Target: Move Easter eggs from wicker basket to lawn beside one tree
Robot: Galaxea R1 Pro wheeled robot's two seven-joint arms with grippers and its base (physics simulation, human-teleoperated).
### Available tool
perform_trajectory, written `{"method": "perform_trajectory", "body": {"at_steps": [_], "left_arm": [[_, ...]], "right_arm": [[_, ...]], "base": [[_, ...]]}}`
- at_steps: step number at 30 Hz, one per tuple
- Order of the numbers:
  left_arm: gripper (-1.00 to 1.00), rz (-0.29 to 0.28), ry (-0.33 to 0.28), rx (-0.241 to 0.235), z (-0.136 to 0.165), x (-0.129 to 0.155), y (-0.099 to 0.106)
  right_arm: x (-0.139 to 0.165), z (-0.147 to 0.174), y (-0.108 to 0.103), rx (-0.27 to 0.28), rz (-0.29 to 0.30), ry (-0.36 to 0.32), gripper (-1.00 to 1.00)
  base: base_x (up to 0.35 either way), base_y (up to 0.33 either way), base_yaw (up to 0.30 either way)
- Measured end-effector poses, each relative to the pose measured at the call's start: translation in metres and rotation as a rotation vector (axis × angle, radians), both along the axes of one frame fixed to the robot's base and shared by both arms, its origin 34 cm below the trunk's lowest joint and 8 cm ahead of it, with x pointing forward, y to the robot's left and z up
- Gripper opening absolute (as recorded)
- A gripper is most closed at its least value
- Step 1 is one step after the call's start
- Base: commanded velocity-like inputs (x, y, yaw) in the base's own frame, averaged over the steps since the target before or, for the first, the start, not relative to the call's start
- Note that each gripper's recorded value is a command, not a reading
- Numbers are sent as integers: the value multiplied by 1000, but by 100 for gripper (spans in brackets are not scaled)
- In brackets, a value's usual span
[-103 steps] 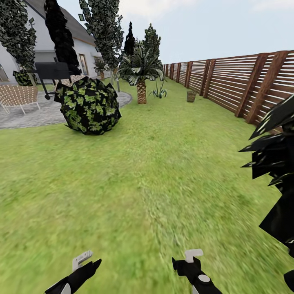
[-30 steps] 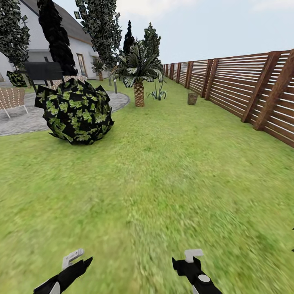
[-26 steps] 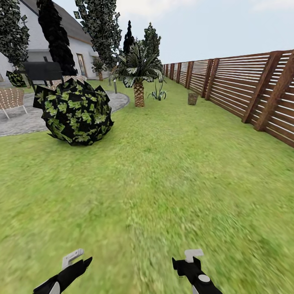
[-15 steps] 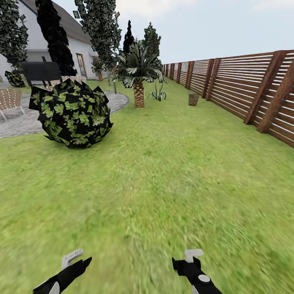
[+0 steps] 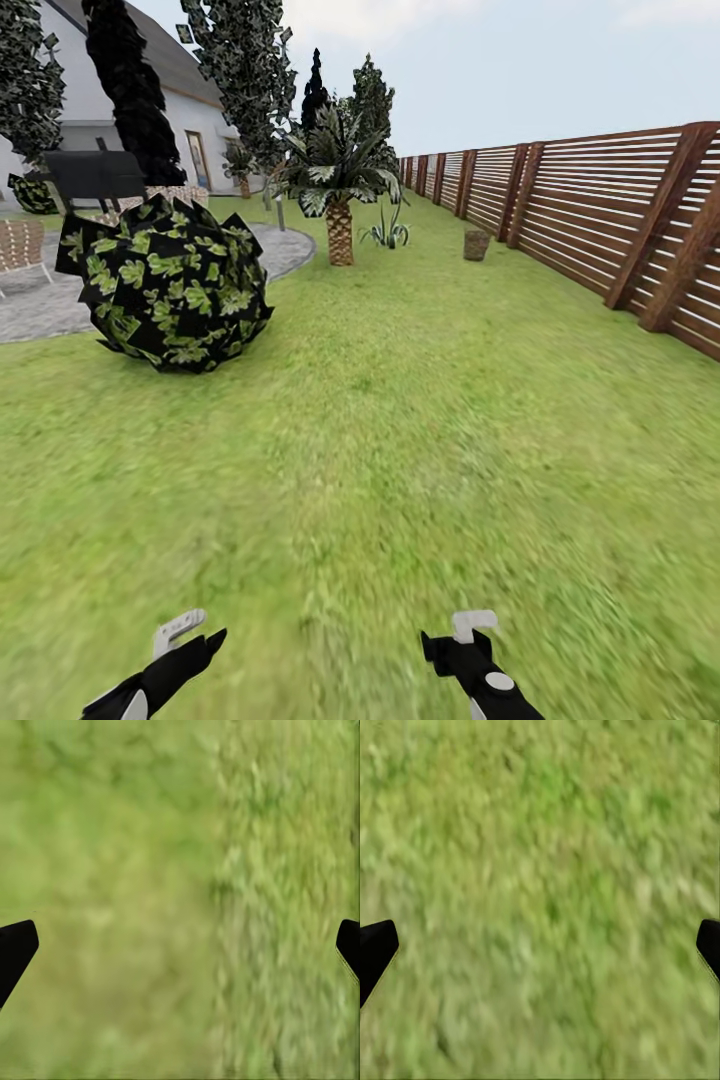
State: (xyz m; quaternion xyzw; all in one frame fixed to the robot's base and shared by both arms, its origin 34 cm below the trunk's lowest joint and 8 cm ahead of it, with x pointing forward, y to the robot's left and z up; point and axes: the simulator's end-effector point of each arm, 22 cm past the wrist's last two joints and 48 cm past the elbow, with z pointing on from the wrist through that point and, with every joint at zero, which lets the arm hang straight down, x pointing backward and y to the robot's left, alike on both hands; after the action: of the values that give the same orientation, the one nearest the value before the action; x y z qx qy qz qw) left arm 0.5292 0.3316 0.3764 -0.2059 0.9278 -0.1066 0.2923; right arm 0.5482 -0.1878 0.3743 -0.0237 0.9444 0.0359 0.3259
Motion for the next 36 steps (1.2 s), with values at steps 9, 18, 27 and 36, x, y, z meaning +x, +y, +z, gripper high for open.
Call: {"method": "perform_trajectory", "body": {"at_steps": [9,18,27,36], "left_arm": [[100,-4,5,-5,-2,-2,-4],[100,-7,11,-8,-3,-4,-6],[100,-8,9,-3,-2,-2,-5],[100,-11,-86,34,29,37,9]], "right_arm": [[-4,-2,8,12,0,15,100],[-16,-10,11,17,5,45,100],[-14,-9,9,11,2,42,100],[24,7,3,6,-15,49,100]], "base": [[321,0,0],[321,0,0],[321,0,0],[321,0,0]]}}
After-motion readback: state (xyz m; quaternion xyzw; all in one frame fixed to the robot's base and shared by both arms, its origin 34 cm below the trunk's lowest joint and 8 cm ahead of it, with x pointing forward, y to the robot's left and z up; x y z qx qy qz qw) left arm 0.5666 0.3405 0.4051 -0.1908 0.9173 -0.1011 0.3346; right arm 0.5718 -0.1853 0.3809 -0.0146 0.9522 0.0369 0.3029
